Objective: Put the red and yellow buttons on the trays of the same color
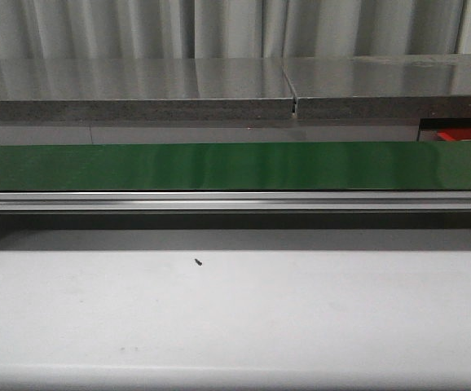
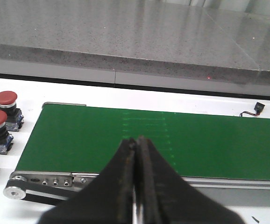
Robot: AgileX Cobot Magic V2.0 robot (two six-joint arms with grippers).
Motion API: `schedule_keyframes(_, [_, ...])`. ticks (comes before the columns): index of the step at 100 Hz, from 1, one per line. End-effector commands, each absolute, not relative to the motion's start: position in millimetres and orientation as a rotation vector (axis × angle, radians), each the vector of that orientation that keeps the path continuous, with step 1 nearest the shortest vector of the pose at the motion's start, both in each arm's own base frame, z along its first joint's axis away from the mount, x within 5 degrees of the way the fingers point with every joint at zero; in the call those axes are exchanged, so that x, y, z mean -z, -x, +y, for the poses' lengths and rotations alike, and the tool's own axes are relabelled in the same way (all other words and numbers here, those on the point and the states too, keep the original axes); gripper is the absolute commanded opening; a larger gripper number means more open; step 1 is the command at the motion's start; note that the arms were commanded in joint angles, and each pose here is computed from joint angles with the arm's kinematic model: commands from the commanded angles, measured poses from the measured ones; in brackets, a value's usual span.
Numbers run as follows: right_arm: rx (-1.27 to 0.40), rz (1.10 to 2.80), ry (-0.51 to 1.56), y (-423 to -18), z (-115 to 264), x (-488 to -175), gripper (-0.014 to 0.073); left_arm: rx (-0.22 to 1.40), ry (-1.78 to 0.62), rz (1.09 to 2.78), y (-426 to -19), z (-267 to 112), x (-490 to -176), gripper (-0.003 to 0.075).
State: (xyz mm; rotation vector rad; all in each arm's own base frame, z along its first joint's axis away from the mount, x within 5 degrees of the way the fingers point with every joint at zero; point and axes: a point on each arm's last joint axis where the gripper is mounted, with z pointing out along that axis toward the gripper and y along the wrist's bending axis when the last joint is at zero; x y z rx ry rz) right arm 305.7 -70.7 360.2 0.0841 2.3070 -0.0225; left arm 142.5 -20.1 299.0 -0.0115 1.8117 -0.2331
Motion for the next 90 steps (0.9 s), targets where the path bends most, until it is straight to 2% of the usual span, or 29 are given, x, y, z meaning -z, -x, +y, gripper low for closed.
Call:
schedule_keyframes(1, [0.064,2.141,-0.014,-280.3,-53.9,-389.4,0.0523,0.235,0.041,1.710,-144.2,-18.6,-314.8,-0.0019])
schedule_keyframes(18, [0.058,2.059,0.081,-236.8,-25.7,-387.4,0.0516,0.235,0.041,1.710,-144.2,-18.6,-314.8,-0.0019])
schedule_keyframes(26, [0.045,2.066,0.099,-218.7,-19.1,-380.5,0.0467,0.235,0.041,1.710,-144.2,-18.6,-314.8,-0.0019])
schedule_keyframes(33, [0.038,2.070,0.109,-203.9,-15.1,-373.5,0.0372,0.235,0.041,1.710,-144.2,-18.6,-314.8,-0.0019])
schedule_keyframes(54, [0.035,2.069,0.115,-163.4,-9.1,-355.5,-0.0034,0.235,0.041,1.710,-144.2,-18.6,-314.8,-0.0019])
schedule_keyframes(61, [0.037,2.055,0.116,-153.0,-7.7,-353.1,-0.0124,0.235,0.041,1.710,-144.2,-18.6,-314.8,-0.0019])
schedule_keyframes(90, [0.035,2.046,0.126,-135.1,-4.6,-351.0,-0.0117,0.235,0.041,1.710,-144.2,-18.6,-314.8,-0.0019])
